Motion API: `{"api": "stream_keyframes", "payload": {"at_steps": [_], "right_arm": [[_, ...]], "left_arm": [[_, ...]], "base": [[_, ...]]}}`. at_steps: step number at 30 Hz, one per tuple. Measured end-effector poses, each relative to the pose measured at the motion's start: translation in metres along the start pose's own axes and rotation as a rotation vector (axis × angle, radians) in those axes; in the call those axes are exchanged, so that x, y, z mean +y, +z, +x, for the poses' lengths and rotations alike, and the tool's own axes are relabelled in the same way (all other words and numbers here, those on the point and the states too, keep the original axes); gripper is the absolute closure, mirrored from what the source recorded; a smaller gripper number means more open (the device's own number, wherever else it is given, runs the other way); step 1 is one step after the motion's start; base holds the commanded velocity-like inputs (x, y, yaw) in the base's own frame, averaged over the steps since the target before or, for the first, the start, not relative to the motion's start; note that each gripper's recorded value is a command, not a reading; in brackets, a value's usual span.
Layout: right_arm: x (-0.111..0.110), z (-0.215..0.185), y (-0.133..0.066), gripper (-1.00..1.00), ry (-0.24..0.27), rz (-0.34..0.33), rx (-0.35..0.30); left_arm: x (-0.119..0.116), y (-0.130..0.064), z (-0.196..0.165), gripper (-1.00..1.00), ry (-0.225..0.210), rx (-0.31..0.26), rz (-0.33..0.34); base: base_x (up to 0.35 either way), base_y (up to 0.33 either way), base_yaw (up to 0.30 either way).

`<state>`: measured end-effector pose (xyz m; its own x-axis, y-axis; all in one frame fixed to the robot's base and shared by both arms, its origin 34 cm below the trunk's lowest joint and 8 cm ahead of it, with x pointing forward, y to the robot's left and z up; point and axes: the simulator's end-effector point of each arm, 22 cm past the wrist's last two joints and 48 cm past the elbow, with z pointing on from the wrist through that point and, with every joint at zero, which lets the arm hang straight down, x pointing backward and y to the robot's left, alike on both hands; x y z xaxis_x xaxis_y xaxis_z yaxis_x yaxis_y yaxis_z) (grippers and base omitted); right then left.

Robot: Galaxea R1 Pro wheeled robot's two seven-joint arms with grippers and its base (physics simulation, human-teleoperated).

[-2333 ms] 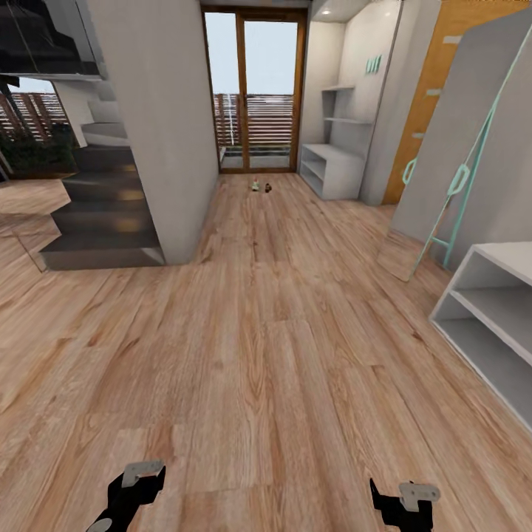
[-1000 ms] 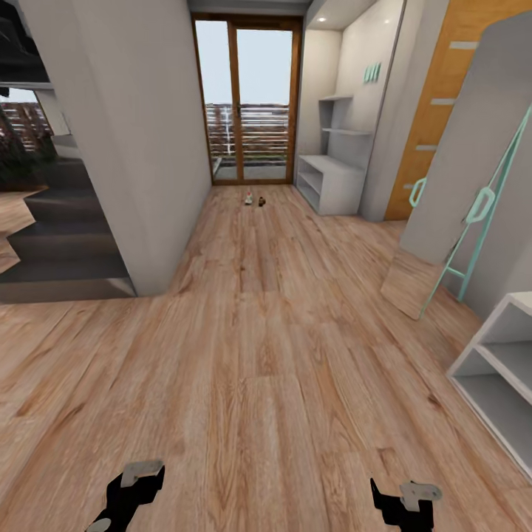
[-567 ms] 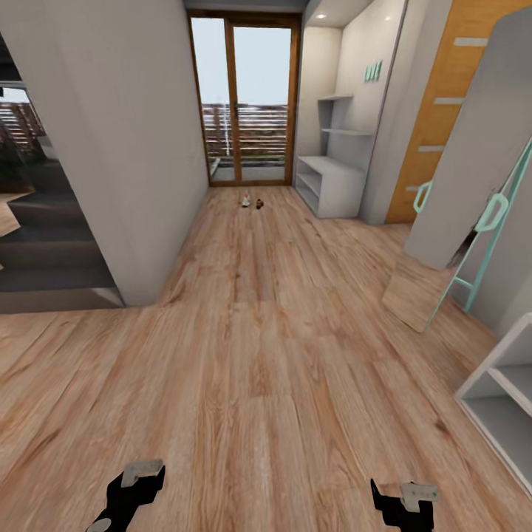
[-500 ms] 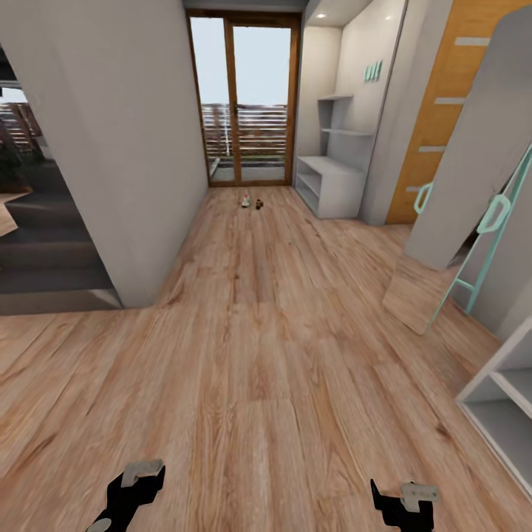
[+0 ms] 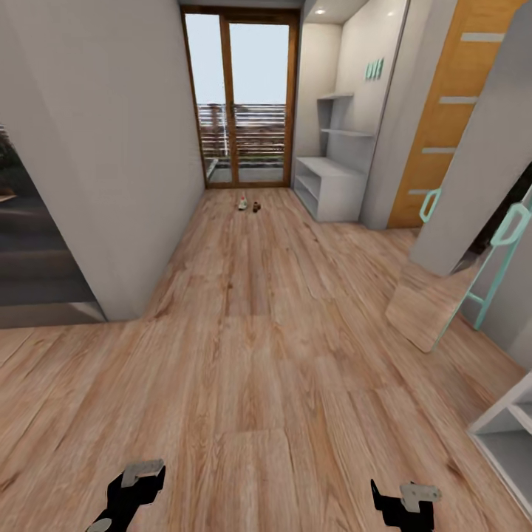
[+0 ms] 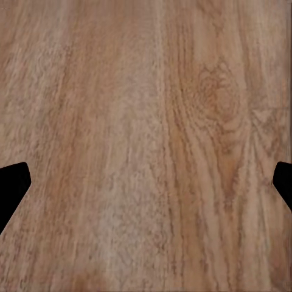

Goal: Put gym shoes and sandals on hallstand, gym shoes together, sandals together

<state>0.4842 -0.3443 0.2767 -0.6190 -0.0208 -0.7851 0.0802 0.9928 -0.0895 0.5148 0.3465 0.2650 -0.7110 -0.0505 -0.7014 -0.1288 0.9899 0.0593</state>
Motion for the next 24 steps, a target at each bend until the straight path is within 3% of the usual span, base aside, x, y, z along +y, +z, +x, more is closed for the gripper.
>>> {"api": "stream_keyframes", "payload": {"at_steps": [24], "right_arm": [[0.0011, -0.0002, 0.0, -1.0, 0.0, -0.002, 0.0]], "left_arm": [[-0.0005, 0.0, 0.0, -1.0, 0.0, 0.0, 0.001]], "base": [[0.338, -0.075, 0.0]]}}
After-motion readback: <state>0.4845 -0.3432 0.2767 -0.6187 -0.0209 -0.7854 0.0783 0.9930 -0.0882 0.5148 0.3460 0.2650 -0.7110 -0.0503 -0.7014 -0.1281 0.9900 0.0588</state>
